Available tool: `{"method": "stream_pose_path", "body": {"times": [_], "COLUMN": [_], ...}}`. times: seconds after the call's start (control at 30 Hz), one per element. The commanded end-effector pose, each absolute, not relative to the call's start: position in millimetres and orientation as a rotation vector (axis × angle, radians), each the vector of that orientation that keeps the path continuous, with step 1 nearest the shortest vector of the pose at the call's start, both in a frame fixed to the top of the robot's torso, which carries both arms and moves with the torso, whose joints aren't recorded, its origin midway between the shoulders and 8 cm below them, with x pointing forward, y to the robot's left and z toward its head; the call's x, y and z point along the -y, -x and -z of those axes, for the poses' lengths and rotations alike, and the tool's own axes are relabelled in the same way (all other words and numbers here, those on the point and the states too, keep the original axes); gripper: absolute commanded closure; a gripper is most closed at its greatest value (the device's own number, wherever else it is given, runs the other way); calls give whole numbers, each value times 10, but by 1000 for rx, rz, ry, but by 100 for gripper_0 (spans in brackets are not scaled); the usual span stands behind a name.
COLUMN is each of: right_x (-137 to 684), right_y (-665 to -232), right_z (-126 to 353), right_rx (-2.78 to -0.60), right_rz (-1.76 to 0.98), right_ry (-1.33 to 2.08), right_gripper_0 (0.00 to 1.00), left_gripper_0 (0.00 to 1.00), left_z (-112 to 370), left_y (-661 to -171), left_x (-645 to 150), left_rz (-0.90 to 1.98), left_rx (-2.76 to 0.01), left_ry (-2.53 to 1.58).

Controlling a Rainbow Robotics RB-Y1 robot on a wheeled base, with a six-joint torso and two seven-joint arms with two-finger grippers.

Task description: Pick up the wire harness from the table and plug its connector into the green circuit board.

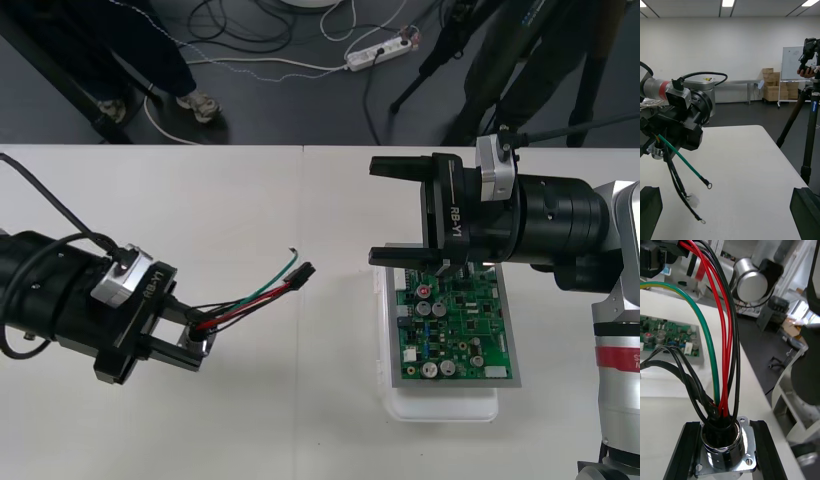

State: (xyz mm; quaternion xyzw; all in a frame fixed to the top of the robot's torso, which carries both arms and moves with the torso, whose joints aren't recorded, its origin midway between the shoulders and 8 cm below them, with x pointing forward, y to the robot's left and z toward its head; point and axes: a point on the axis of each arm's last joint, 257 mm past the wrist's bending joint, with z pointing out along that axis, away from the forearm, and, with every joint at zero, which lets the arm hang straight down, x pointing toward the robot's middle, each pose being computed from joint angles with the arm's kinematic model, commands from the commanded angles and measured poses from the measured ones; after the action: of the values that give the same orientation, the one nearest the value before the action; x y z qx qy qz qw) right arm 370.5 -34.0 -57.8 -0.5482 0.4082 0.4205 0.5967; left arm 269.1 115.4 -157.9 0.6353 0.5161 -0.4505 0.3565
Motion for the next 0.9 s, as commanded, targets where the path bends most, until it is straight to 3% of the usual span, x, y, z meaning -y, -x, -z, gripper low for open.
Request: {"method": "stream_pose_path", "body": {"times": [0.03,0.9], "right_x": [274,281], "right_y": [-3651,-3573], "right_z": [453,445], "right_rx": [-910,-895], "right_rz": [-993,-1018], "right_ry": [1292,1314], "right_gripper_0": [0,0], "left_gripper_0": [100,100], "left_z": [1360,908], "left_y": [-2373,-1713], "left_x": [-907,-342], "left_rz": [1326,1656], "left_rx": [-1329,-1497], "left_ry": [-1562,-1356]}}
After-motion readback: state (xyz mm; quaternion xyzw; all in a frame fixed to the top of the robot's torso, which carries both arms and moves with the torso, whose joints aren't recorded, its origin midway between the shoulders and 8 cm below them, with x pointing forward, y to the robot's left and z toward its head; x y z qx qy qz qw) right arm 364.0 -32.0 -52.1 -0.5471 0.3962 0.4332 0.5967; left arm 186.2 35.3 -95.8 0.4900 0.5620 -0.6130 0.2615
